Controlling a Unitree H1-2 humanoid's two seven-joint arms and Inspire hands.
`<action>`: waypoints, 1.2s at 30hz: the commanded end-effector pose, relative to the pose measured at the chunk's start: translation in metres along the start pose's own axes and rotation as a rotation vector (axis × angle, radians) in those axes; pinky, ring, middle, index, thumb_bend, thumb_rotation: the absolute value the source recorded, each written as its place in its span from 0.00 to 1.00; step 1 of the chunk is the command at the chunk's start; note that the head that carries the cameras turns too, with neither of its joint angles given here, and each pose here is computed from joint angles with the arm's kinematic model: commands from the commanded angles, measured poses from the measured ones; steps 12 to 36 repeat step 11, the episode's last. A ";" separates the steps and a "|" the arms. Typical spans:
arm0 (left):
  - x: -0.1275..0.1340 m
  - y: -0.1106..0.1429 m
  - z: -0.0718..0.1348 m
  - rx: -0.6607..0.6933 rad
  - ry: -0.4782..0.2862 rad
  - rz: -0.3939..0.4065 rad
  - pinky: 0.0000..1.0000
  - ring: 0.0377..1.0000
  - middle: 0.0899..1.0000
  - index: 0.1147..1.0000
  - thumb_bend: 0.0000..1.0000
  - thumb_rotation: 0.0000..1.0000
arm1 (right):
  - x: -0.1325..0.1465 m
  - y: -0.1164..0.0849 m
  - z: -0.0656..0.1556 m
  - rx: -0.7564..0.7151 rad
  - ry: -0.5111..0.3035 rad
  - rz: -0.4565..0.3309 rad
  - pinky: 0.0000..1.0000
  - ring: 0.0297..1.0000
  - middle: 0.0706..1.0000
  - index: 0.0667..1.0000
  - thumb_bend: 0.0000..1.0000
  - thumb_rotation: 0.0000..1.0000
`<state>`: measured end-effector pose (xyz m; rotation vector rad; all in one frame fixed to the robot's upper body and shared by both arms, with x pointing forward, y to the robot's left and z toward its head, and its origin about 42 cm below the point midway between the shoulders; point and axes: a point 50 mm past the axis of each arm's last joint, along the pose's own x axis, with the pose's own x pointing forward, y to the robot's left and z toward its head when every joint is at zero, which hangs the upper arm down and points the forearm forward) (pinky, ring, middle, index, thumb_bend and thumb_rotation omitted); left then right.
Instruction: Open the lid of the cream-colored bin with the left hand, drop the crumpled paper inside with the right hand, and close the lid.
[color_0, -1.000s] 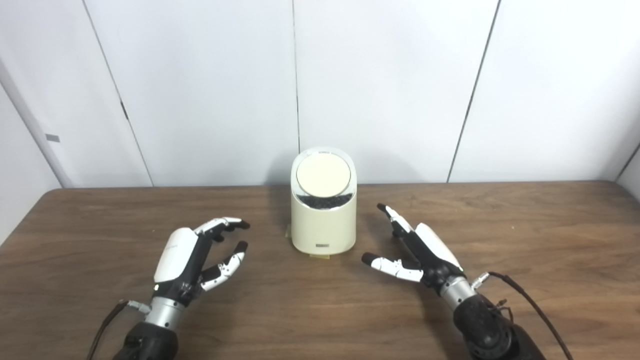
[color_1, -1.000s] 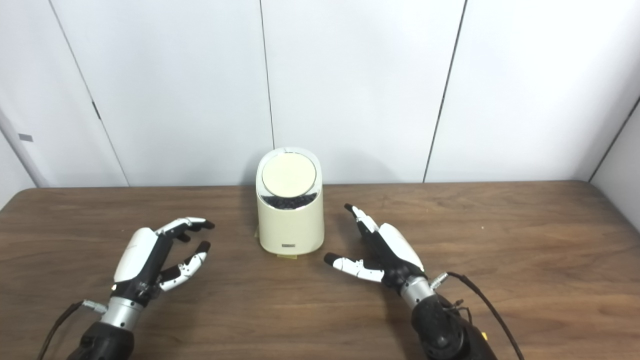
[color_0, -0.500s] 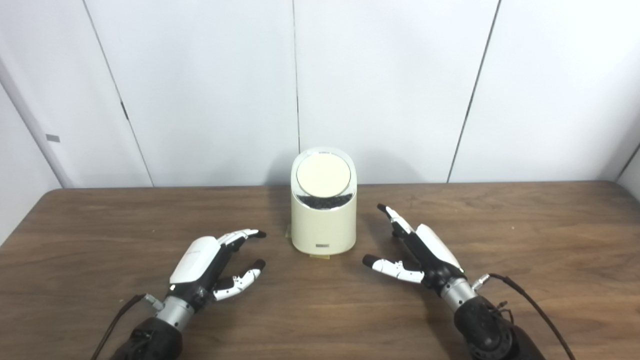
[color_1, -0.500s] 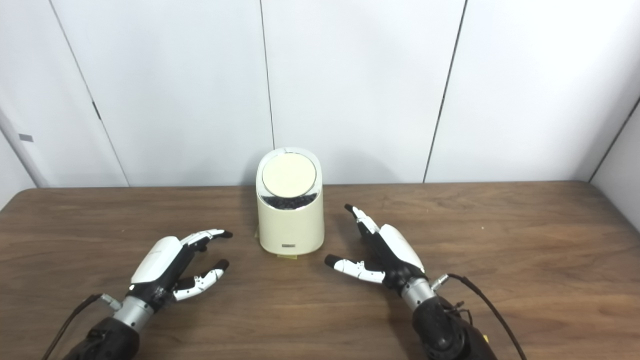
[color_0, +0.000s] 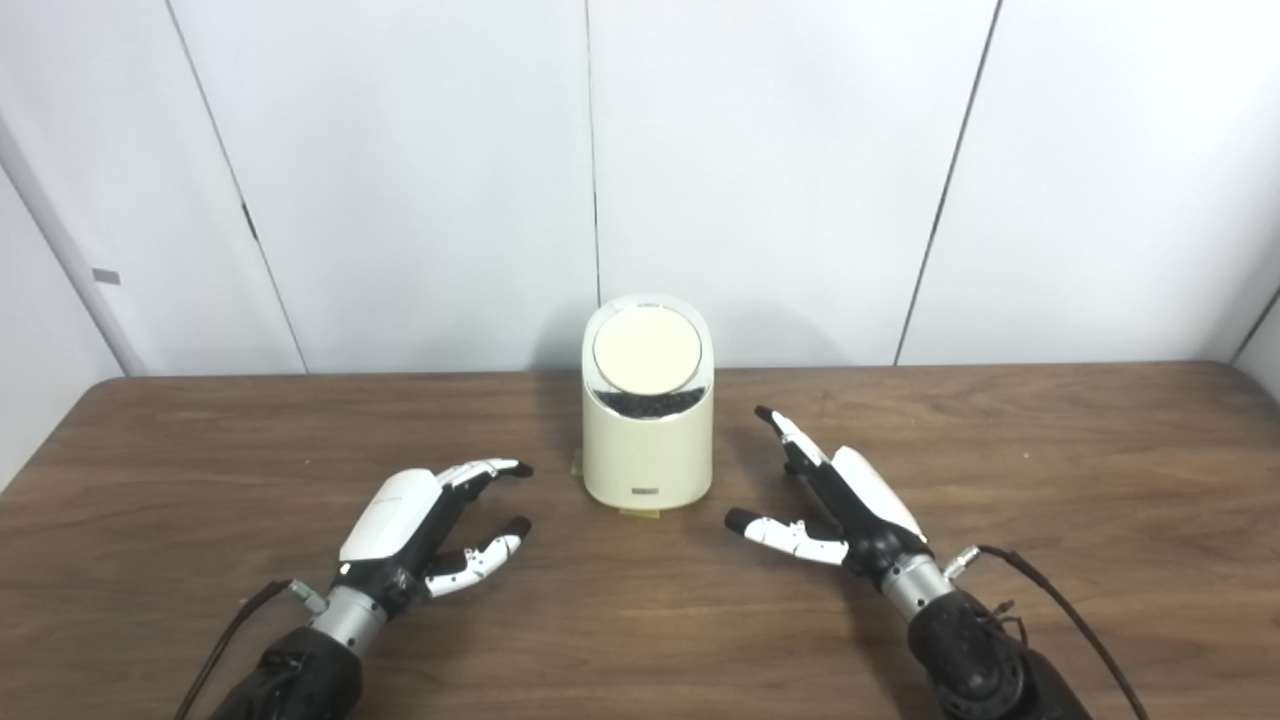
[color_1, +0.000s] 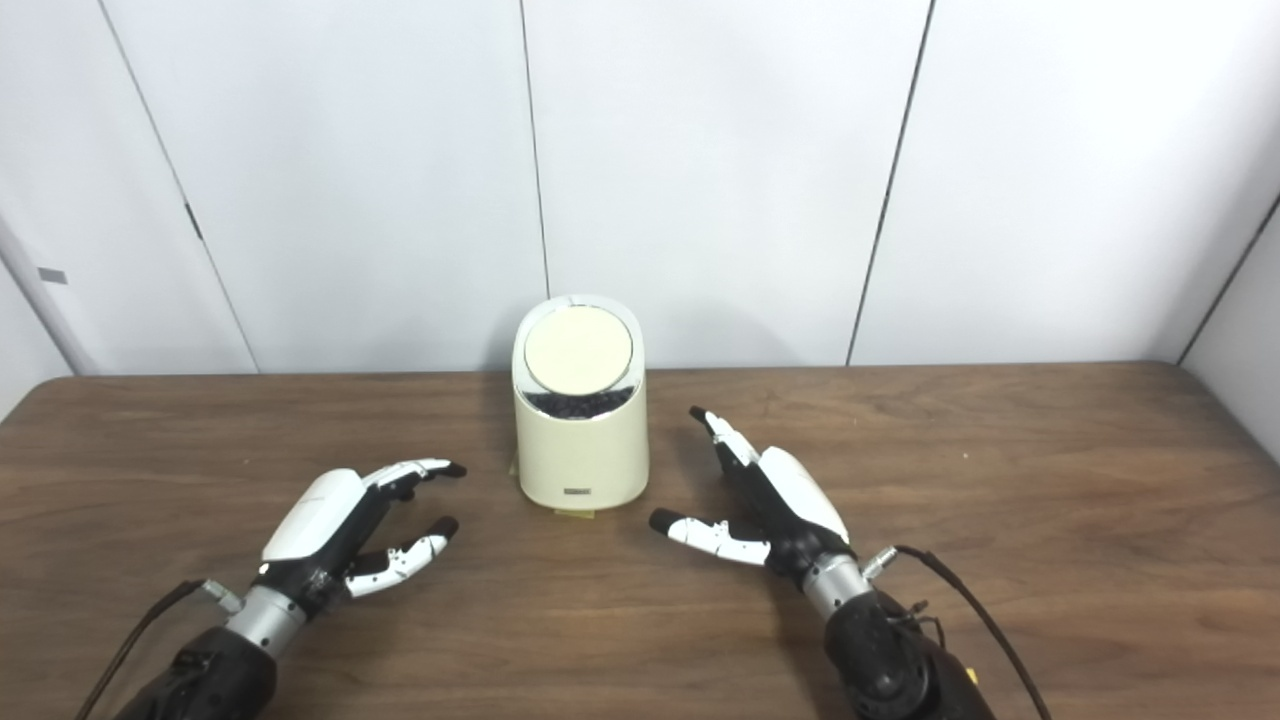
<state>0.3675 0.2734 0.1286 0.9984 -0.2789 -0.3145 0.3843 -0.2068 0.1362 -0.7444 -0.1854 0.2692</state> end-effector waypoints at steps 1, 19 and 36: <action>0.007 0.010 -0.001 0.047 0.007 -0.028 0.73 0.82 0.83 0.82 0.35 0.68 | 0.011 -0.012 0.011 -0.013 -0.051 -0.032 0.83 0.98 1.00 1.00 0.55 0.72; 0.008 0.009 -0.001 0.052 0.021 -0.076 0.71 0.80 0.82 0.81 0.33 0.66 | 0.011 -0.013 0.010 -0.009 -0.052 -0.033 0.83 0.98 1.00 1.00 0.55 0.72; 0.008 0.009 -0.001 0.052 0.021 -0.076 0.71 0.80 0.82 0.81 0.33 0.66 | 0.011 -0.013 0.010 -0.009 -0.052 -0.033 0.83 0.98 1.00 1.00 0.55 0.72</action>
